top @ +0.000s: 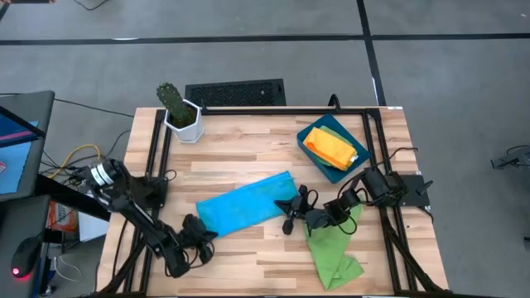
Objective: Fold microfiber towels
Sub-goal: Fold the blue microfiber cloth
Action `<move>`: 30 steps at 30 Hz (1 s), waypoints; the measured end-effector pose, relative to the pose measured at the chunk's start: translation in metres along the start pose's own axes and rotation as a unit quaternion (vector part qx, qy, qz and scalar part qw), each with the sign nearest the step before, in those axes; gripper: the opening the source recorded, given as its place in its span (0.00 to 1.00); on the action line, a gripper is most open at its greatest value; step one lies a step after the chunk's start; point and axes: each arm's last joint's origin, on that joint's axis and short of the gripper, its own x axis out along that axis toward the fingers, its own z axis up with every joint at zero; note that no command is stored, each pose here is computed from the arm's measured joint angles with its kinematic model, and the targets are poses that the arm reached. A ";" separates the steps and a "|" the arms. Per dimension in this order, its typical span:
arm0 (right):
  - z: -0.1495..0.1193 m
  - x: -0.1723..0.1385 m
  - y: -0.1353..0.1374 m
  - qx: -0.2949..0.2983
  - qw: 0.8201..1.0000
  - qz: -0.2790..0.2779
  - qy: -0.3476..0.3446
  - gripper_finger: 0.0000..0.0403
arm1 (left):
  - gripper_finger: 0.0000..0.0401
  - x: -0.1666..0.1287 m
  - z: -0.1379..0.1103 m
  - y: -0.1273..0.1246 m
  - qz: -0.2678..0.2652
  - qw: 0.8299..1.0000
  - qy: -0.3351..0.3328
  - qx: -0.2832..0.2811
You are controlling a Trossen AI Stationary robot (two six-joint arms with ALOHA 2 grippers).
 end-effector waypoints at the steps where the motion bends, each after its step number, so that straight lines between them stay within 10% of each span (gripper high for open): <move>1: 0.000 0.000 0.000 0.000 1.000 0.000 0.000 0.05 | 0.00 0.000 -0.002 -0.001 0.007 1.000 -0.001 0.012; 11: -0.002 0.000 -0.001 0.023 1.000 -0.018 0.010 0.02 | 0.00 -0.004 -0.005 -0.001 0.039 0.998 -0.035 -0.018; 20: 0.006 0.000 -0.002 0.037 0.999 -0.035 -0.016 0.03 | 0.00 0.015 0.030 -0.011 0.112 0.993 0.017 0.030; 30: 0.045 0.000 -0.006 0.020 0.998 -0.058 -0.025 0.07 | 0.00 -0.029 0.081 -0.034 0.163 0.981 0.023 0.100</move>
